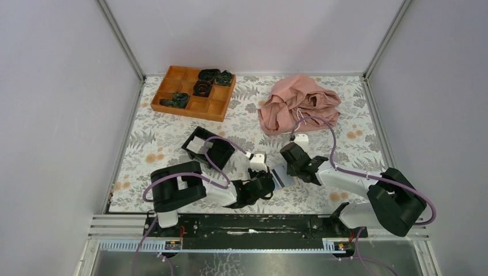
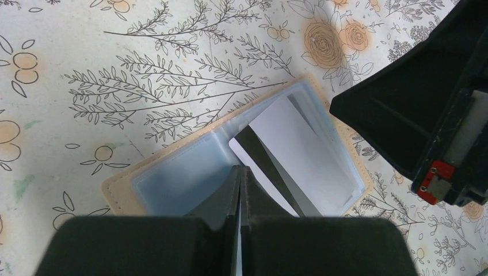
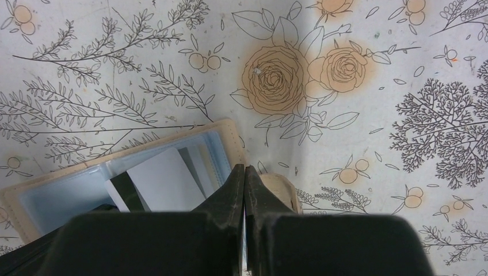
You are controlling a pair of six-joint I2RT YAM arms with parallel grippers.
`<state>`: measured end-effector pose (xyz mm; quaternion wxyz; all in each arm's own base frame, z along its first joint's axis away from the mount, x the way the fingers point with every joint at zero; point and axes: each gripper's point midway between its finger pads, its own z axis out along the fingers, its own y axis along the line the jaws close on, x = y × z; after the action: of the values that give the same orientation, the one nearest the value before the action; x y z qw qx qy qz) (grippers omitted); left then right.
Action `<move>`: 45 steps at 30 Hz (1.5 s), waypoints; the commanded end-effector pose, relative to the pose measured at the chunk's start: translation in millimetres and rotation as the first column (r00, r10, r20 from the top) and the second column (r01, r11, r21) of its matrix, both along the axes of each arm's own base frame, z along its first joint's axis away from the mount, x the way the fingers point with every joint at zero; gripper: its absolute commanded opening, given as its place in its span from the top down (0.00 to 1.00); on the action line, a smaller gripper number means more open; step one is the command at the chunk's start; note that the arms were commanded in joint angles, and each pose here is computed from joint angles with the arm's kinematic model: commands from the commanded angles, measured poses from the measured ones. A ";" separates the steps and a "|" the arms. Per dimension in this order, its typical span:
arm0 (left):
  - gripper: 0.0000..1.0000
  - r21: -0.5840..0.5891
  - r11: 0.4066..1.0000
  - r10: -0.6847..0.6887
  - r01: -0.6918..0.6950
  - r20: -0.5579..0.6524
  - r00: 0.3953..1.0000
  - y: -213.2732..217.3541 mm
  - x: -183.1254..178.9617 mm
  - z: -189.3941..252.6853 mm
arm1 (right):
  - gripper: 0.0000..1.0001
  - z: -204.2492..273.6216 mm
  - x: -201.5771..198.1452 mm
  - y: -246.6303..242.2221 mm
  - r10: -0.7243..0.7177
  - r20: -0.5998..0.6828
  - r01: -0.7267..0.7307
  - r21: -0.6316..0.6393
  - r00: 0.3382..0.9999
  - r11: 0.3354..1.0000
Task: Put the credit cards into the card holder
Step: Insert the credit card into the card holder.
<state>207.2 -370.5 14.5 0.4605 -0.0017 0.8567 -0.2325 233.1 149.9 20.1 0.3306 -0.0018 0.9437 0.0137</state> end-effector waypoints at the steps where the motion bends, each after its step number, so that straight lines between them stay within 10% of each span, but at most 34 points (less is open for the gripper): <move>1: 1.00 0.048 0.999 0.013 -0.014 0.032 0.999 2.3 3.6 -1.2 | 1.00 -4.4 2.7 -1.1 -0.023 0.000 0.023 0.019 1.000 1.000; 45: 0.98 -0.025 0.999 -0.035 0.037 0.067 0.997 -32.1 10.9 12.1 | 1.00 -15.0 -3.6 -1.5 -0.042 -0.059 0.045 0.065 0.997 0.997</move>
<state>214.9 -384.3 15.3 0.4757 0.0171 0.8495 -0.2273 234.6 146.2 12.7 0.3187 0.0222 0.9472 0.0273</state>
